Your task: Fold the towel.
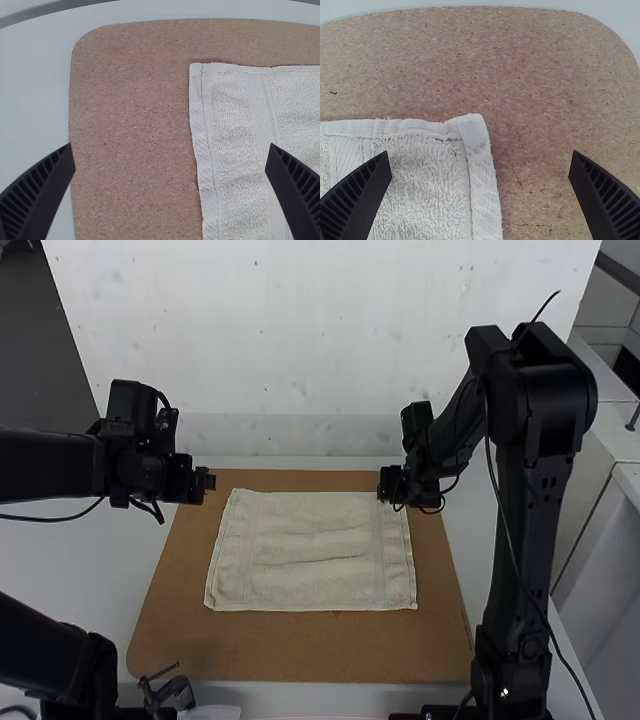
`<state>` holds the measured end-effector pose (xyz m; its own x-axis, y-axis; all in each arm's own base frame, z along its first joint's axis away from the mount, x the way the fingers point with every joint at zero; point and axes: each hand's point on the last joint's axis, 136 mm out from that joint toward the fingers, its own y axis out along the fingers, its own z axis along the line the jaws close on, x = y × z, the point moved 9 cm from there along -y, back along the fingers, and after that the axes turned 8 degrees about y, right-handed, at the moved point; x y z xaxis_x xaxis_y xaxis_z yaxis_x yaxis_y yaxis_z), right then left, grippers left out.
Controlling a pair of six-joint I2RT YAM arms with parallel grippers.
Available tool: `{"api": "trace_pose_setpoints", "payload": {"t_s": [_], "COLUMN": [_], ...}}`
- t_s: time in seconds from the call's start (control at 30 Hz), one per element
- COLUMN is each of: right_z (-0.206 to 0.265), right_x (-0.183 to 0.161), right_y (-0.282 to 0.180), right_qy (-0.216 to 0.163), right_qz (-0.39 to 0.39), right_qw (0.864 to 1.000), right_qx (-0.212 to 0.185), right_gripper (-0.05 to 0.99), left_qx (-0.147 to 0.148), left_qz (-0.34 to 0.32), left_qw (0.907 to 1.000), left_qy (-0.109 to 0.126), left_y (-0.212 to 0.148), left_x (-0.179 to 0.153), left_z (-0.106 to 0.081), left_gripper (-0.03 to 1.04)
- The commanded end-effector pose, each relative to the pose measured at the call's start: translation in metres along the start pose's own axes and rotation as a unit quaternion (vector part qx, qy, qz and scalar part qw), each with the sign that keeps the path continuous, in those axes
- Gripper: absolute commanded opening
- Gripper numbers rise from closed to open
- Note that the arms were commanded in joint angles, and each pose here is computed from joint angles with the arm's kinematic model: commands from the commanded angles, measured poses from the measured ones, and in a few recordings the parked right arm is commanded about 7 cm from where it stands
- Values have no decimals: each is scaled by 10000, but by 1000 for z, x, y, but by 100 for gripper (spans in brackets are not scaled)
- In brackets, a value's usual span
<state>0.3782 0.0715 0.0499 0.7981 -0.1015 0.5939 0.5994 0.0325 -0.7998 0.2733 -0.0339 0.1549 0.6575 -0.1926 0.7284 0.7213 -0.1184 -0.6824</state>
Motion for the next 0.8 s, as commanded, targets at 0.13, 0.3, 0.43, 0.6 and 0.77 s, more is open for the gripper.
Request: {"api": "trace_pose_setpoints", "payload": {"t_s": [0.13, 0.3, 0.43, 0.6, 0.77], "right_z": [11, 11, 11, 9, 9], "right_x": [5, -2, -3, -3, -4], "right_y": [20, 23, 21, 20, 20], "right_qy": [15, -16, -48, -44, -45], "right_qz": [70, 132, 192, 187, 194], "right_qw": [9998, 9994, 9990, 9990, 9989], "right_qx": [-170, -314, -391, -414, -417], "right_gripper": [69, 2, 2, 2, 2], "left_qx": [-86, -81, -129, -191, -221], "left_qz": [-89, 112, 478, 842, 1111], "left_qw": [9999, 9999, 9987, 9962, 9935], "left_qy": [-63, -86, -98, -82, -73], "left_y": [0, 16, 42, 80, 111], "left_x": [6, 2, 4, 12, 25], "left_z": [1, 2, 2, 1, -3], "left_gripper": [98, 98, 97, 97, 97]}}
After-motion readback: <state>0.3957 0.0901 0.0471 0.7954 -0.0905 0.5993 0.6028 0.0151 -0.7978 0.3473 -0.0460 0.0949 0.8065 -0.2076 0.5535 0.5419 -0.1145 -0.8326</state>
